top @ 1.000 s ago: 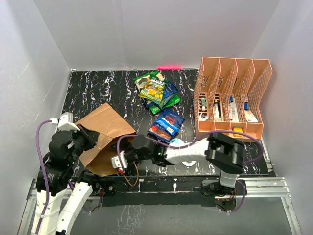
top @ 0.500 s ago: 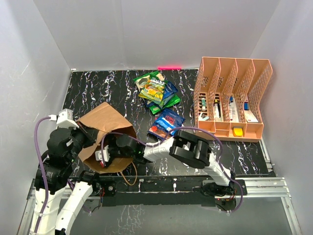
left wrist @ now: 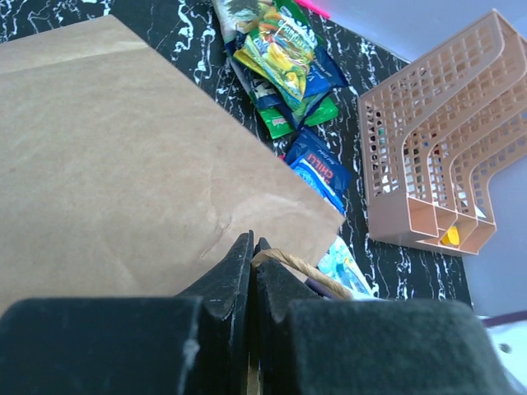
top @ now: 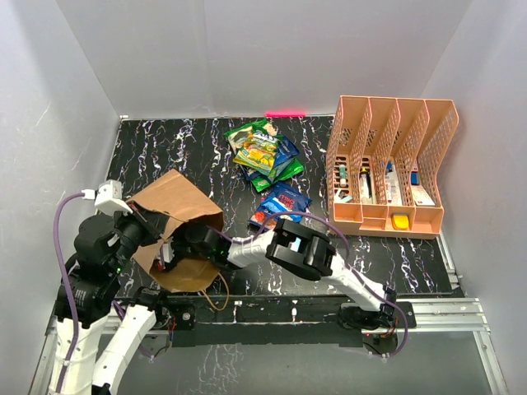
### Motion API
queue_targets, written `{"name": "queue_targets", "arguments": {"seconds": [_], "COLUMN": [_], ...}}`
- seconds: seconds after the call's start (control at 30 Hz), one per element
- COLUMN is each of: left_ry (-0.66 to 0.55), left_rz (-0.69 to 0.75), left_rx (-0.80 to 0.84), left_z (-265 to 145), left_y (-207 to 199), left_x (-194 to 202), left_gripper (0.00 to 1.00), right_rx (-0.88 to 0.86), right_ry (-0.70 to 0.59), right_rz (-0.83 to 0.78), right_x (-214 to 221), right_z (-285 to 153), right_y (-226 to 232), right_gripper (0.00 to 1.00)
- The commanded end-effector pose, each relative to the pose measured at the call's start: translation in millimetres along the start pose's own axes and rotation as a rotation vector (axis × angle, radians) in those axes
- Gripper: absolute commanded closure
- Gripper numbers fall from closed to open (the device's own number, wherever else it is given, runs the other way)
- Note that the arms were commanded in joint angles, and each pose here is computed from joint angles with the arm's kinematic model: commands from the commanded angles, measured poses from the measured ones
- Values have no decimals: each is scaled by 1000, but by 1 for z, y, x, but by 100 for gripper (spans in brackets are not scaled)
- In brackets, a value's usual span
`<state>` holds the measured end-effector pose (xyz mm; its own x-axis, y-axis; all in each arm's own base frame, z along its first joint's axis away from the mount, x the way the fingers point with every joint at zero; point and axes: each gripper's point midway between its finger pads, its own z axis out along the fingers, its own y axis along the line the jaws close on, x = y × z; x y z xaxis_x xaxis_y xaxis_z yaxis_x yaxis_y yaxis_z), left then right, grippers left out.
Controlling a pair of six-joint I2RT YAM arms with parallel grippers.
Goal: Take the snacks out of the paper bag
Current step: Take out the snack from the paper bag.
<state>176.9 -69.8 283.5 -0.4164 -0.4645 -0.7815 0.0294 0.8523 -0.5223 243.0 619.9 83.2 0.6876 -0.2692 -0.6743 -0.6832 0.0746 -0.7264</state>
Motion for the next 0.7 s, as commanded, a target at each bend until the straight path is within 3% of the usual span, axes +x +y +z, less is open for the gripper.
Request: {"name": "queue_targets", "arguments": {"seconds": [0.0, 0.2, 0.5, 0.67], "left_ry": [-26, -17, -18, -24], "left_rz": [15, 14, 13, 11], "left_rx": [73, 84, 39, 7], "left_z": [-7, -8, -13, -15], "left_y": [-19, -22, -12, -5], "left_x": [-15, -14, -11, -9], "left_gripper": [100, 100, 100, 100], "right_rx": [90, 177, 252, 299], "right_ry": [17, 51, 20, 2], "right_rz": [15, 63, 84, 100], "right_x": [13, 35, 27, 13], "right_z": [16, 31, 35, 18], "right_y": [-19, -37, -68, -92], "right_gripper": [5, 19, 78, 92]}}
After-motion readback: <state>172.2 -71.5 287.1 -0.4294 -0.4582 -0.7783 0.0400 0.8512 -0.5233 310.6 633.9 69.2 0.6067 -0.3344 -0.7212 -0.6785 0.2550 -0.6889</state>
